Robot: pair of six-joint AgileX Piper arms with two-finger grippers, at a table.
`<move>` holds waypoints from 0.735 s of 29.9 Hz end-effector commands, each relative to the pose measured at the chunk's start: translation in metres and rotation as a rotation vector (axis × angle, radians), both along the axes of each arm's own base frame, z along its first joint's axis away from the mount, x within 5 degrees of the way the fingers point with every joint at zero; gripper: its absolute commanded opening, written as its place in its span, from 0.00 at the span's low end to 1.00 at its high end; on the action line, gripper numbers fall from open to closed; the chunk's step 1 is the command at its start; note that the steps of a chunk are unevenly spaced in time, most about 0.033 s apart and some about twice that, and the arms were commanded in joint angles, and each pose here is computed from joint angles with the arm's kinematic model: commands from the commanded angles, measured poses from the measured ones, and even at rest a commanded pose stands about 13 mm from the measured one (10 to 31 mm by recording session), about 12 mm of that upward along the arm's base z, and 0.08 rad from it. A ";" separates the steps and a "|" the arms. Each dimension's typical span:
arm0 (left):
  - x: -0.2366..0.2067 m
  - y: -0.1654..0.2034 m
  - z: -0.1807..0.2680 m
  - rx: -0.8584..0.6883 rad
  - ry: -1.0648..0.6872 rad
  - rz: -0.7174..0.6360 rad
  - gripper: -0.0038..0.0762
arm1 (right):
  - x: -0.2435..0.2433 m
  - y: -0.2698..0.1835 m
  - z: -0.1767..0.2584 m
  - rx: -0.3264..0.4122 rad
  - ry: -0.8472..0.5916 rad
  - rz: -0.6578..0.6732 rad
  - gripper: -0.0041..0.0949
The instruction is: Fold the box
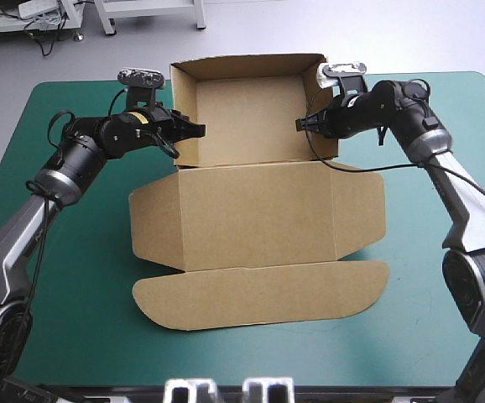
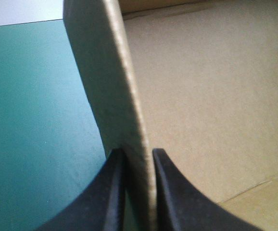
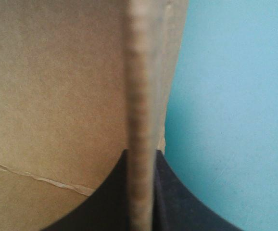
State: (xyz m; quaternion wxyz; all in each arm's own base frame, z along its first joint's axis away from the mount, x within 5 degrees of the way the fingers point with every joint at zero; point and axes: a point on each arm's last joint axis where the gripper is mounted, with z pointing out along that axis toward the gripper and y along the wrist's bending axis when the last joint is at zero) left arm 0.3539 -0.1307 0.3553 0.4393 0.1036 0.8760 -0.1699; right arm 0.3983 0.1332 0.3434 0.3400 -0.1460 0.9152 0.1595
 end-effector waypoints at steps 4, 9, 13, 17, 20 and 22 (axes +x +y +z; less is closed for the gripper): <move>-0.002 -0.011 0.011 -0.048 -0.013 -0.041 0.04 | -0.016 0.009 0.017 0.029 0.056 0.004 0.02; 0.009 -0.022 -0.039 0.042 0.272 -0.129 0.04 | -0.017 0.001 -0.009 -0.148 0.218 0.030 0.02; 0.012 -0.035 -0.070 0.064 0.403 -0.204 0.04 | -0.019 -0.004 -0.029 -0.255 0.353 0.046 0.02; 0.010 -0.045 -0.078 0.109 0.418 -0.236 0.04 | -0.015 -0.005 -0.039 -0.273 0.381 0.020 0.02; 0.010 -0.048 -0.080 0.153 0.440 -0.251 0.04 | -0.011 -0.002 -0.050 -0.249 0.424 -0.008 0.02; 0.011 -0.047 -0.082 0.179 0.490 -0.235 0.04 | -0.009 0.000 -0.055 -0.227 0.447 -0.016 0.02</move>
